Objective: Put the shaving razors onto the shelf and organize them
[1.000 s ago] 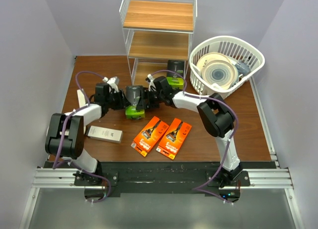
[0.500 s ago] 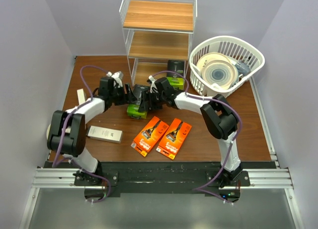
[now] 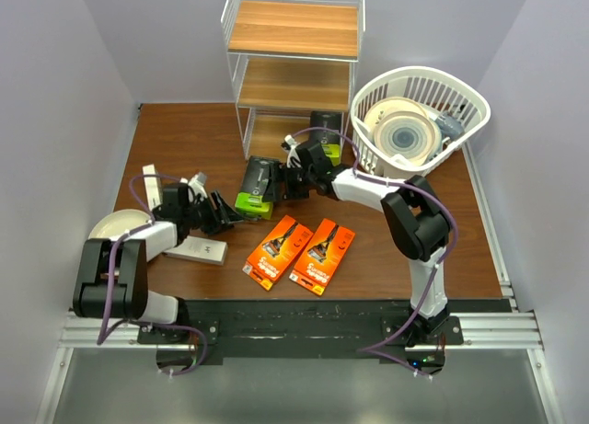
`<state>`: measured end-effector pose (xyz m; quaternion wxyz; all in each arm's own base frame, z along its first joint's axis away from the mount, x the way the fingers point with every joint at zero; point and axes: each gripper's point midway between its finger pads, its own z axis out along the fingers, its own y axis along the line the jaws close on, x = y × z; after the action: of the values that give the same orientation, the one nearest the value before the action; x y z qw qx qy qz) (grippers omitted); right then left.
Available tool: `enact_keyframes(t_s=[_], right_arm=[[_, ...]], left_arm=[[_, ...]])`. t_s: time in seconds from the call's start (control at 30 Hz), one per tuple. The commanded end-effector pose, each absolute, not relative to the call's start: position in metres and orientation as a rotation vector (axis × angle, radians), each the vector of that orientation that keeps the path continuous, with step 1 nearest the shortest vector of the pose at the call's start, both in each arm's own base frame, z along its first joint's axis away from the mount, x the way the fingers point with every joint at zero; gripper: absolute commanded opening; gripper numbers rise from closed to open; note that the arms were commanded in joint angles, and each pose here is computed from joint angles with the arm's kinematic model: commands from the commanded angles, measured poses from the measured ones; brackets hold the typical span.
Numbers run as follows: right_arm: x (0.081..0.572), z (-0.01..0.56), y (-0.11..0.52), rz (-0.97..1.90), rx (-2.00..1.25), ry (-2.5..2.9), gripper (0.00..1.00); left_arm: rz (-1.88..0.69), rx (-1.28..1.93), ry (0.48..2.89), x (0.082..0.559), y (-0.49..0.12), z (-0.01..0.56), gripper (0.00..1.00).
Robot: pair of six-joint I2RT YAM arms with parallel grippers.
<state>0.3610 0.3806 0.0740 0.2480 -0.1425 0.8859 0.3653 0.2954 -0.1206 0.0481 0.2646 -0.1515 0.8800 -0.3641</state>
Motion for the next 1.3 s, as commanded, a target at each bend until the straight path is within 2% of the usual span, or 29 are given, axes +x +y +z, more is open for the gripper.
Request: enact_keyframes(t_s=[0.0, 0.2, 0.43, 0.6, 0.67, 0.77, 0.8, 0.9, 1.07, 1.27], right_arm=[[0.361, 0.096, 0.379, 1.000, -0.381, 2.363, 0.81], [0.358, 0.094, 0.377, 1.007, -0.374, 2.366, 0.81], [0.357, 0.088, 0.380, 1.052, -0.351, 2.388, 0.81], [0.358, 0.088, 0.380, 1.146, -0.267, 2.428, 0.83], [0.359, 0.084, 0.378, 1.164, -0.216, 2.433, 0.84], [0.359, 0.075, 0.370, 1.189, -0.107, 2.471, 0.87], [0.360, 0.073, 0.367, 1.188, -0.070, 2.481, 0.88], [0.360, 0.066, 0.365, 1.184, -0.050, 2.491, 0.91], [0.361, 0.066, 0.367, 1.206, -0.016, 2.496, 0.94], [0.362, 0.076, 0.371, 1.291, 0.139, 2.525, 0.97]], left_arm=[[-1.097, -0.323, 2.285, 0.316, -0.135, 0.068, 0.58], [-1.129, -0.331, 2.310, 0.322, -0.150, 0.058, 0.57], [-1.162, -0.381, 2.337, 0.331, -0.160, 0.041, 0.48], [-1.191, -0.341, 2.318, 0.345, -0.165, 0.037, 0.47], [-1.221, -0.336, 2.320, 0.343, -0.168, 0.034, 0.39], [-1.252, -0.322, 2.283, 0.338, -0.171, 0.036, 0.23], [-1.257, -0.314, 2.262, 0.336, -0.172, 0.037, 0.14], [-1.218, -0.189, 2.221, 0.335, -0.176, 0.040, 0.01], [-1.178, -0.042, 2.129, 0.338, -0.190, 0.066, 0.00], [-1.323, 0.003, 2.032, 0.336, -0.204, 0.106, 0.00]])
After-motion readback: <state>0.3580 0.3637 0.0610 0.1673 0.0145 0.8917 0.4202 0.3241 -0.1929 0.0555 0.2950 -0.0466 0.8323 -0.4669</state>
